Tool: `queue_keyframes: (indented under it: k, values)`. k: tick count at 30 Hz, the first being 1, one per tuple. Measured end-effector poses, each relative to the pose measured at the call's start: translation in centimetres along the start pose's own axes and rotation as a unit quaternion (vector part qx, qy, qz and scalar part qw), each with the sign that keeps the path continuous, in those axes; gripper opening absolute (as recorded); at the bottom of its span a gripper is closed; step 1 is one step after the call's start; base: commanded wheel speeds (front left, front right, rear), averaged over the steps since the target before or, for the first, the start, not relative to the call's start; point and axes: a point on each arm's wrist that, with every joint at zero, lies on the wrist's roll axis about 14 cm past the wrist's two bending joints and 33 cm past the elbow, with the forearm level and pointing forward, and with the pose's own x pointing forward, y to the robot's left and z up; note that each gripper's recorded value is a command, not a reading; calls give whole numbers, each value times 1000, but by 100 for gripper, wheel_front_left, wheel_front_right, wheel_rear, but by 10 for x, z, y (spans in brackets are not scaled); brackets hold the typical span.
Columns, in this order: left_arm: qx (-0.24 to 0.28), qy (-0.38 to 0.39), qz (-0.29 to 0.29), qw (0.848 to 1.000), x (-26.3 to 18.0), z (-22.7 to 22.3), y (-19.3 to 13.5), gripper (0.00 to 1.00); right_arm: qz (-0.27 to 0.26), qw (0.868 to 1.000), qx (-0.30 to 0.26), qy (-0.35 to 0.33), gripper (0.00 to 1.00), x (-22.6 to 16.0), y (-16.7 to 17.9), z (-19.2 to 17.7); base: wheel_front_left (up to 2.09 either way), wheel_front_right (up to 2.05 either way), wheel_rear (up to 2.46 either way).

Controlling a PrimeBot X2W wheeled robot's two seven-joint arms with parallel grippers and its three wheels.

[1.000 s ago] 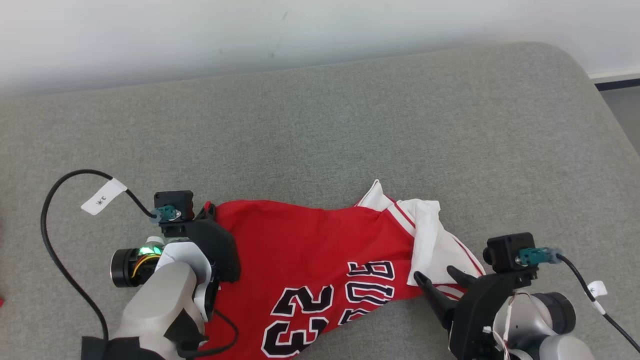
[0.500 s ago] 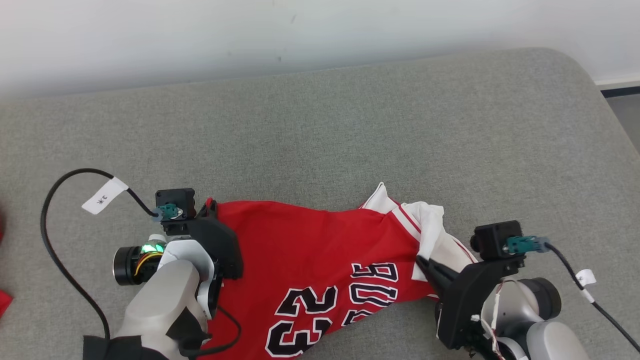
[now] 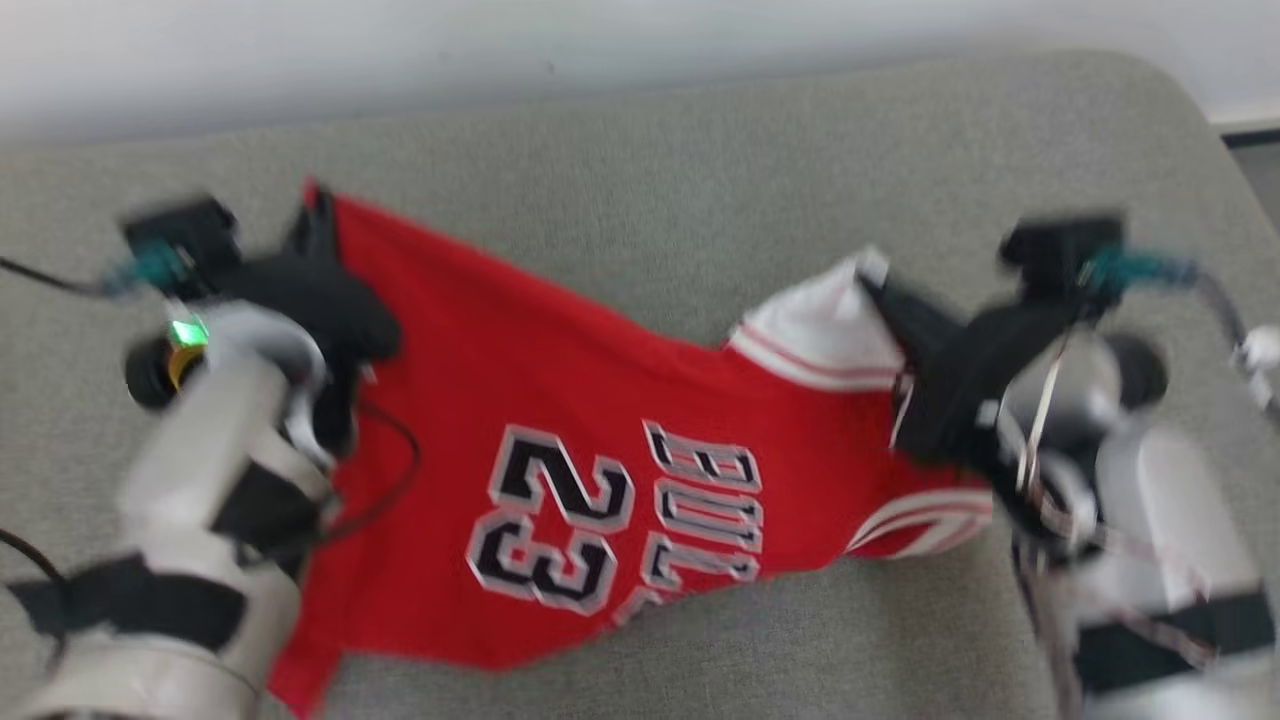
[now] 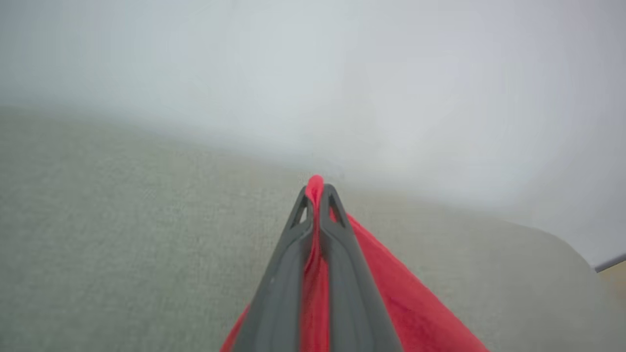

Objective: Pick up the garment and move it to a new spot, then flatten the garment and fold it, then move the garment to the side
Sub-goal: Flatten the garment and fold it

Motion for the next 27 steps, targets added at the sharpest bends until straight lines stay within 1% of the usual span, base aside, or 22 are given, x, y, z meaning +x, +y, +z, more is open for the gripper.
queue_keyframes:
  k: [1,2,3,4,7,9,11,13,15,16,19,20,21,22,23,24,26,27]
  values:
    - [-11,-9,-8,1000,8,11,-1,0,-3,1000,1,-15,0,9,-6,14,0,0,0]
    - [-30,-24,-13,999,17,26,-3,0,-10,1000,-12,-23,0,19,-12,27,0,0,0]
    - [-41,-40,-19,998,26,42,-5,0,-19,999,-39,-30,0,28,-19,40,0,0,0]
    - [-36,-59,-27,997,34,61,-5,0,-26,997,-50,-45,0,37,-25,56,0,0,0]
    - [0,-127,-34,991,54,122,-3,0,-38,992,-49,-114,0,60,-38,109,0,0,0]
    - [7,-164,-37,986,62,151,-1,0,-42,984,-42,-166,0,71,-43,144,0,0,0]
    - [23,-190,-36,981,67,169,-1,0,-45,974,-32,-220,0,77,-47,176,0,0,0]
    - [32,-233,-45,971,68,200,-7,0,-48,959,-44,-275,0,78,-46,209,0,0,0]
    - [25,-291,-60,955,62,240,-17,0,-51,940,-61,-332,0,73,-42,241,0,0,0]
    - [19,-319,-66,945,56,260,-22,0,-53,927,-71,-364,0,68,-41,258,0,0,0]
    - [-3,-397,-100,912,32,311,-42,0,-62,879,-102,-462,0,40,-37,307,0,0,0]
    - [-10,-426,-110,898,19,328,-49,0,-63,867,-111,-483,0,32,-36,318,0,0,0]
    - [-12,-447,-118,887,8,339,-53,0,-66,858,-120,-495,0,28,-34,325,0,0,0]
    - [-10,-461,-128,878,-1,345,-57,0,-65,852,-127,-503,0,25,-32,328,0,0,0]
    - [-10,-467,-135,874,-7,341,-58,0,-64,849,-140,-505,0,26,-29,331,0,0,0]
    - [-10,-458,-136,879,-4,331,-55,0,-64,850,-146,-502,0,28,-30,329,0,0,0]
    - [-11,-434,-130,891,5,306,-46,0,-66,857,-154,-487,0,35,-33,322,0,0,0]
    - [-12,-420,-126,899,10,292,-40,0,-67,865,-160,-471,0,43,-36,314,0,0,0]
